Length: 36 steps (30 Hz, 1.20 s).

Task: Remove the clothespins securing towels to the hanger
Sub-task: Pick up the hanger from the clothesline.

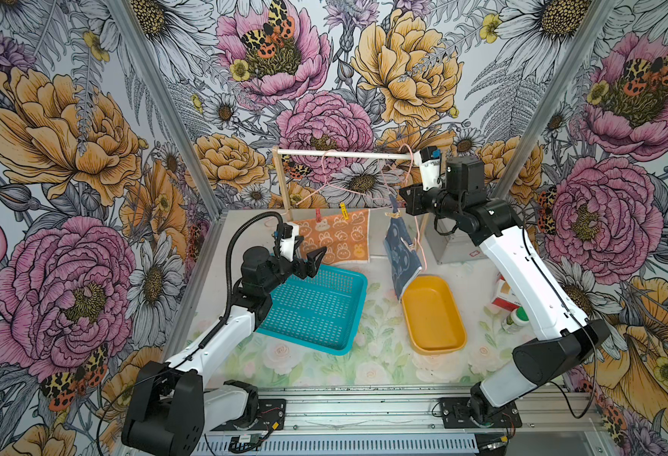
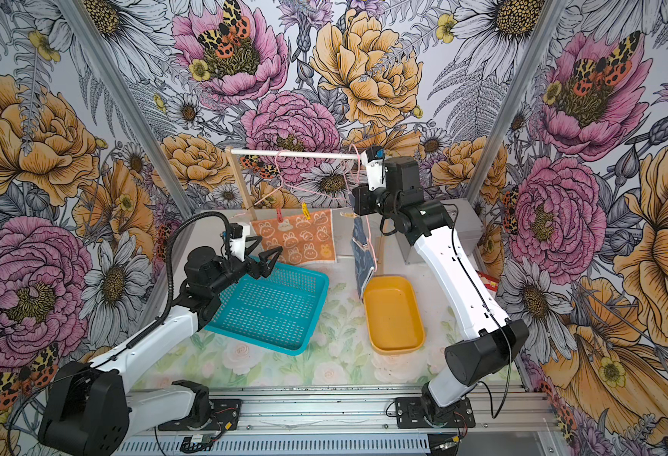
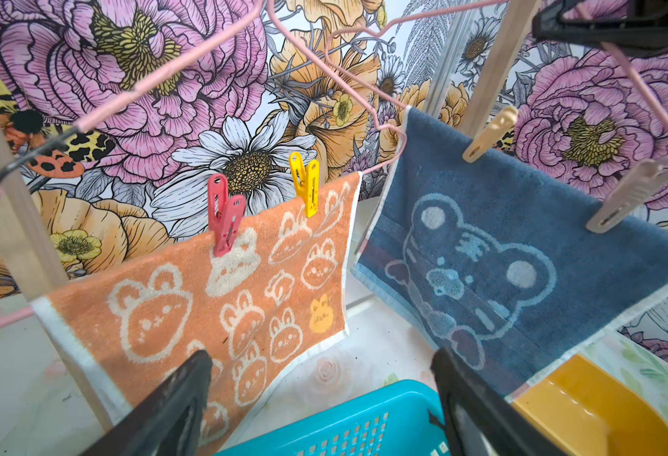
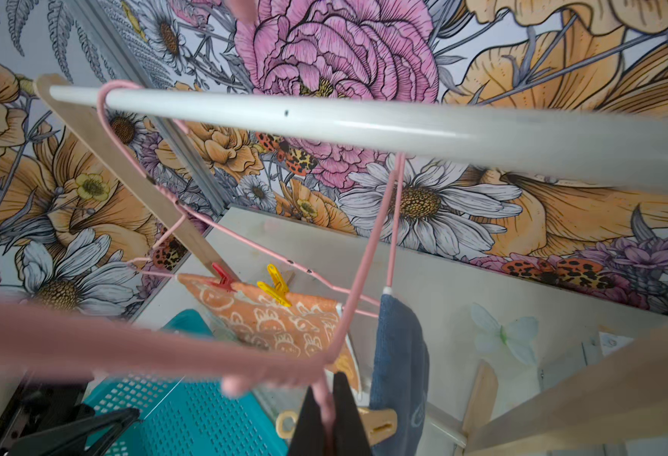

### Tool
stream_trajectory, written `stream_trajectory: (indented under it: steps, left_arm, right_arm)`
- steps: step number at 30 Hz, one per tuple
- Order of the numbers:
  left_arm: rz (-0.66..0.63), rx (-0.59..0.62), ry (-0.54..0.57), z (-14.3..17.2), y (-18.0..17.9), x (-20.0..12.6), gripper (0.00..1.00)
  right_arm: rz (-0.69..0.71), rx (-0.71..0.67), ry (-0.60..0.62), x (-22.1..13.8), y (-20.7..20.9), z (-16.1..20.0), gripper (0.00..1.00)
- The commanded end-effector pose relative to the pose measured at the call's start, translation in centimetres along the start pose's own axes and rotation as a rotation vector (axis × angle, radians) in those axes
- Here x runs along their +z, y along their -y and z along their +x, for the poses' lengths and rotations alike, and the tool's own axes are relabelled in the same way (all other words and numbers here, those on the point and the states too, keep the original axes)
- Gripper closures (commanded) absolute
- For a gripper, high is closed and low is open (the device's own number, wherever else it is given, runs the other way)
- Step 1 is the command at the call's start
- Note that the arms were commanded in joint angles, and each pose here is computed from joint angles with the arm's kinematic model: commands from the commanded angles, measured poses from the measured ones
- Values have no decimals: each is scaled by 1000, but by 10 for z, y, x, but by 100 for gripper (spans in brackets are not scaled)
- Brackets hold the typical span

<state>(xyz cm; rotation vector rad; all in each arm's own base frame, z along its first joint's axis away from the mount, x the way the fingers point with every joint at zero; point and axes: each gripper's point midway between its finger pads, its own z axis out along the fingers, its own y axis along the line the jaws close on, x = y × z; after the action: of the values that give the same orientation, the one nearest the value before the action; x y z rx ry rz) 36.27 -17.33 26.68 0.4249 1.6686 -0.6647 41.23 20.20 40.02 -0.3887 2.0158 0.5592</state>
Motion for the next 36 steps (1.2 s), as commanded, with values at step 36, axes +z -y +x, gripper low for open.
stream_trajectory:
  steps: [36]
  left_arm:
    - [630, 340, -55, -102, 141, -24, 16]
  right_arm:
    - [-386, -249, -283, -94, -94, 73, 100]
